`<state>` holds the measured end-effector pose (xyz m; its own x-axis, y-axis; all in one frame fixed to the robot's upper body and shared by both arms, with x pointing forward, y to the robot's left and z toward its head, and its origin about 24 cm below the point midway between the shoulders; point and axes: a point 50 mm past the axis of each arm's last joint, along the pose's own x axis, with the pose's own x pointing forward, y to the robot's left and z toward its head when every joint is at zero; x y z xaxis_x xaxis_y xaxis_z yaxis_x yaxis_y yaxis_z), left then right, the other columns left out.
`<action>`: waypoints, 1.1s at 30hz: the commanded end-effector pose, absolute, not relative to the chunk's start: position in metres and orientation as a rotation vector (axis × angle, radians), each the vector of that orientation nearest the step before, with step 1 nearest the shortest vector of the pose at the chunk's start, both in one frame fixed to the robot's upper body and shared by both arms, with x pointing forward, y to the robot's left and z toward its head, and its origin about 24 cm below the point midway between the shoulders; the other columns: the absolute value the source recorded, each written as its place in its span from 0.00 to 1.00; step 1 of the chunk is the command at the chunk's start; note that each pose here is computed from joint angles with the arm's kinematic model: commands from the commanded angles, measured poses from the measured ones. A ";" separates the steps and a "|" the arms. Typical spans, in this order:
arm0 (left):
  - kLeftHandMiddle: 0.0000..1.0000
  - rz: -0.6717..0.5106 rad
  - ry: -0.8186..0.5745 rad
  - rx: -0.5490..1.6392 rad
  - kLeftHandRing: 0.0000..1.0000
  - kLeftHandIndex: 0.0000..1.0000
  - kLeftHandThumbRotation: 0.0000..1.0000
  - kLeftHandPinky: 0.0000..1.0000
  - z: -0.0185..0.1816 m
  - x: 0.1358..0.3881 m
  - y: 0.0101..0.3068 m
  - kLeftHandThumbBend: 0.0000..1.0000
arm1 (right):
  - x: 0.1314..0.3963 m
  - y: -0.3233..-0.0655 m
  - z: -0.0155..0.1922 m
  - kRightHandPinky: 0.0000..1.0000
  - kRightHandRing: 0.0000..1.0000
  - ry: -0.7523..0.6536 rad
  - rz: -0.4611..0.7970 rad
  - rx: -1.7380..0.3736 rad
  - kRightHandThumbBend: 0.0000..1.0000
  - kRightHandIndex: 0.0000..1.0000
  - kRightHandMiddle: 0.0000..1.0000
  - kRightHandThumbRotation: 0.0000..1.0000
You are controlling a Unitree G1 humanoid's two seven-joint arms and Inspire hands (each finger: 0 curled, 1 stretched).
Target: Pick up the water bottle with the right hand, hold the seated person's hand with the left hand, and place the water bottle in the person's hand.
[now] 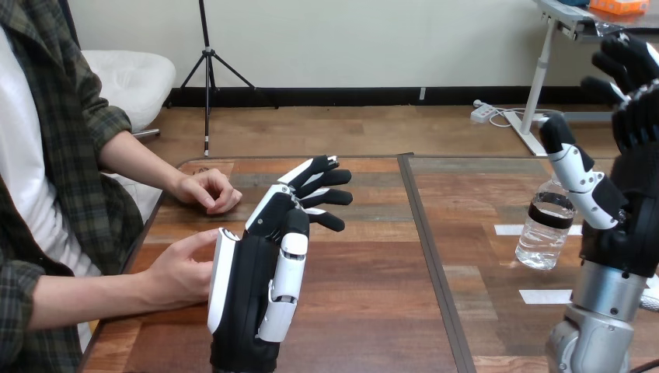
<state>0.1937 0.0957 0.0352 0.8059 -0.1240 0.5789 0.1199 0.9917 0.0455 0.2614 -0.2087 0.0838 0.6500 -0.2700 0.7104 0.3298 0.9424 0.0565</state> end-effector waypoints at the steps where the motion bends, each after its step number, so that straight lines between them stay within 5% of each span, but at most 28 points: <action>1: 0.74 -0.124 -0.657 -0.037 0.66 0.78 1.00 0.52 0.043 0.199 0.088 0.16 | 0.279 -0.212 0.102 0.73 0.80 -0.834 -0.337 -0.109 0.78 0.77 0.80 0.32; 33: 0.75 -0.129 -0.651 -0.039 0.66 0.79 1.00 0.51 0.041 0.197 0.087 0.13 | 0.298 -0.233 0.084 0.86 0.89 -0.607 -0.399 -0.227 0.72 0.83 0.87 0.22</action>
<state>0.1918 0.0960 0.0320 0.8161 -0.1217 0.5650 0.1199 0.9920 0.0406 0.2793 -0.2349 0.0595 0.7757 -0.3300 0.5380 0.4432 0.8917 -0.0921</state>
